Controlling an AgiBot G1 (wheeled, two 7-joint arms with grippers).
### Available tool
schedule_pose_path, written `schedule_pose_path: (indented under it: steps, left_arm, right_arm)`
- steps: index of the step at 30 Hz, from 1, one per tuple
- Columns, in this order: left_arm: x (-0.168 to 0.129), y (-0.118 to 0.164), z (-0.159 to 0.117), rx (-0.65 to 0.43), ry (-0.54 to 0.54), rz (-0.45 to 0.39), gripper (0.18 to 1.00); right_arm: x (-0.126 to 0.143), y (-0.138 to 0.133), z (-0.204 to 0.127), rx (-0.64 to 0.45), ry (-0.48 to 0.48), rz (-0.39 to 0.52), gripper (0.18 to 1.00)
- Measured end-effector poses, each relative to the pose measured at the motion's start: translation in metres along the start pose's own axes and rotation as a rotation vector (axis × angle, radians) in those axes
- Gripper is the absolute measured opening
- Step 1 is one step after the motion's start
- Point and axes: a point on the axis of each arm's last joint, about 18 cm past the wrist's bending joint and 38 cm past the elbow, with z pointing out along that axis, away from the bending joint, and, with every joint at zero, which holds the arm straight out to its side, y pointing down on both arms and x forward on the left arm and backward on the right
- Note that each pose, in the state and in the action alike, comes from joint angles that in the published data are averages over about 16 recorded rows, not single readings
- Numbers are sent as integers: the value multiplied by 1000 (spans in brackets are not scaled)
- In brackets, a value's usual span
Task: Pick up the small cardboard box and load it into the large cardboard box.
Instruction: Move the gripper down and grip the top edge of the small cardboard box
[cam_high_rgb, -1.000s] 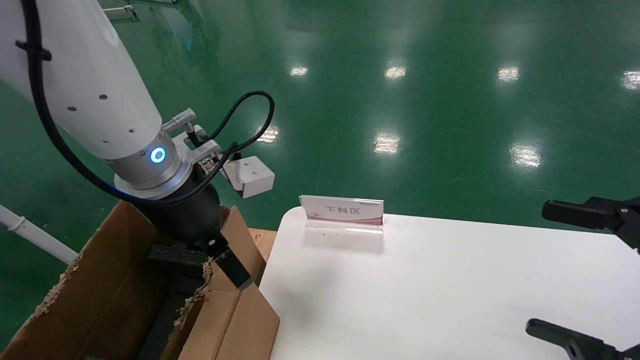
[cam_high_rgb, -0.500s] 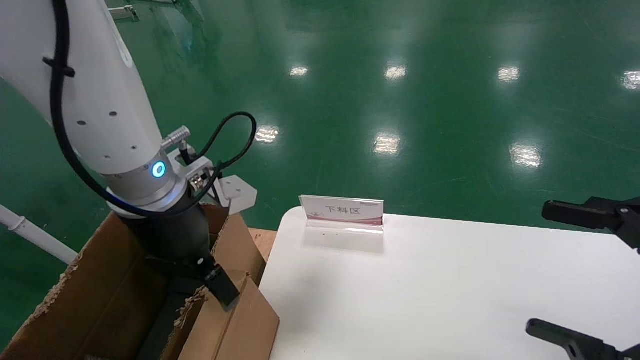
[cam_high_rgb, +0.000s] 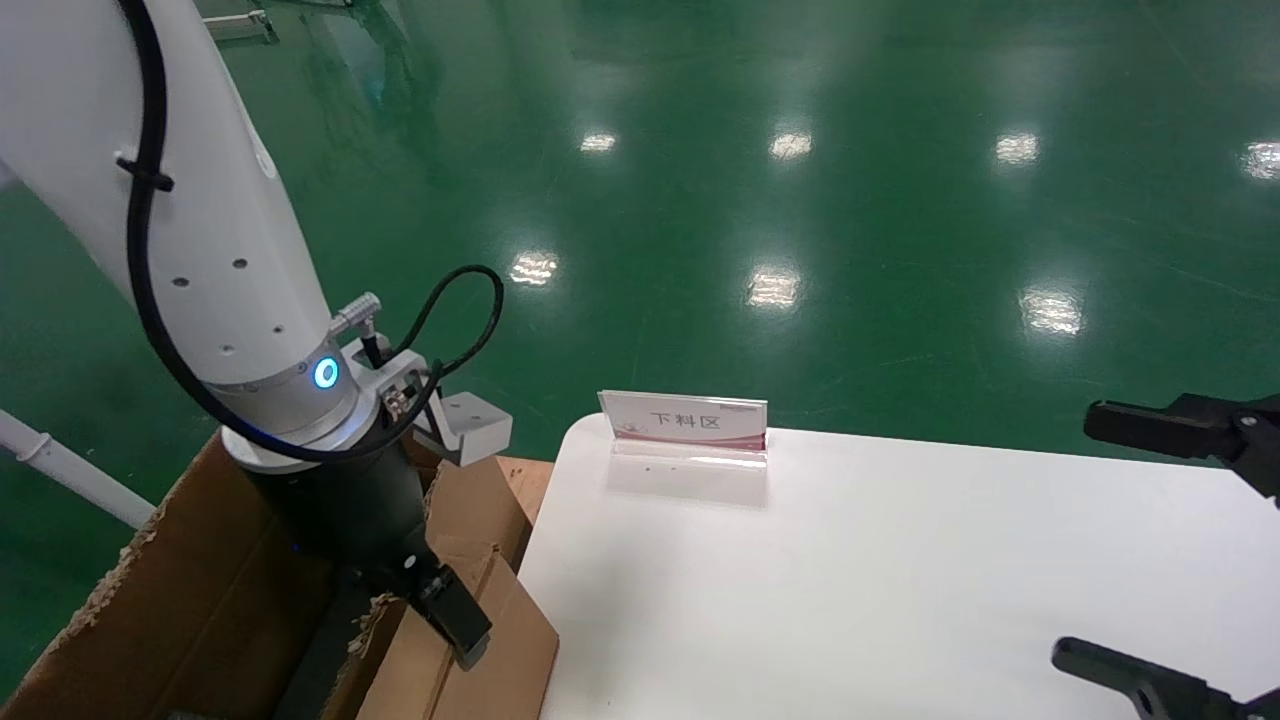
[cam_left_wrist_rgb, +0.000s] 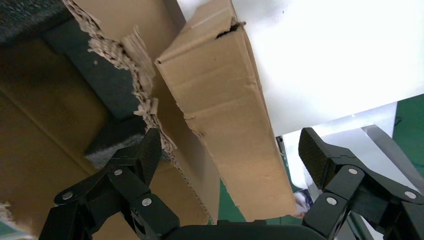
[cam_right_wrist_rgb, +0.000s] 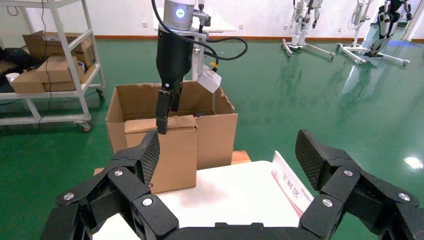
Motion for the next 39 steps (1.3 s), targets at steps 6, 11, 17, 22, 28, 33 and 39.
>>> schedule_pose_path:
  steps: [6,11,17,22,28,33,39]
  left_arm:
    - [0,3,7,-21,14,-4,995]
    - [0,4,13,-39,21,-5,995]
    - [2,5,20,-59,27,-4,995]
    - [3,5,26,-71,32,-2,995]
    - [4,4,30,-80,36,1,995]
    - [5,4,31,-83,38,3,995]
    - [5,4,32,-85,39,4,995]
  right_arm:
    - [0,0,0,0,0,0,995]
    - [0,0,0,0,0,0,995]
    - [0,0,0,0,0,0,995]
    - [0,0,0,0,0,0,995]
    - [0,0,0,0,0,0,995]
    - [0,0,0,0,0,0,995]
    - [0,0,0,0,0,0,995]
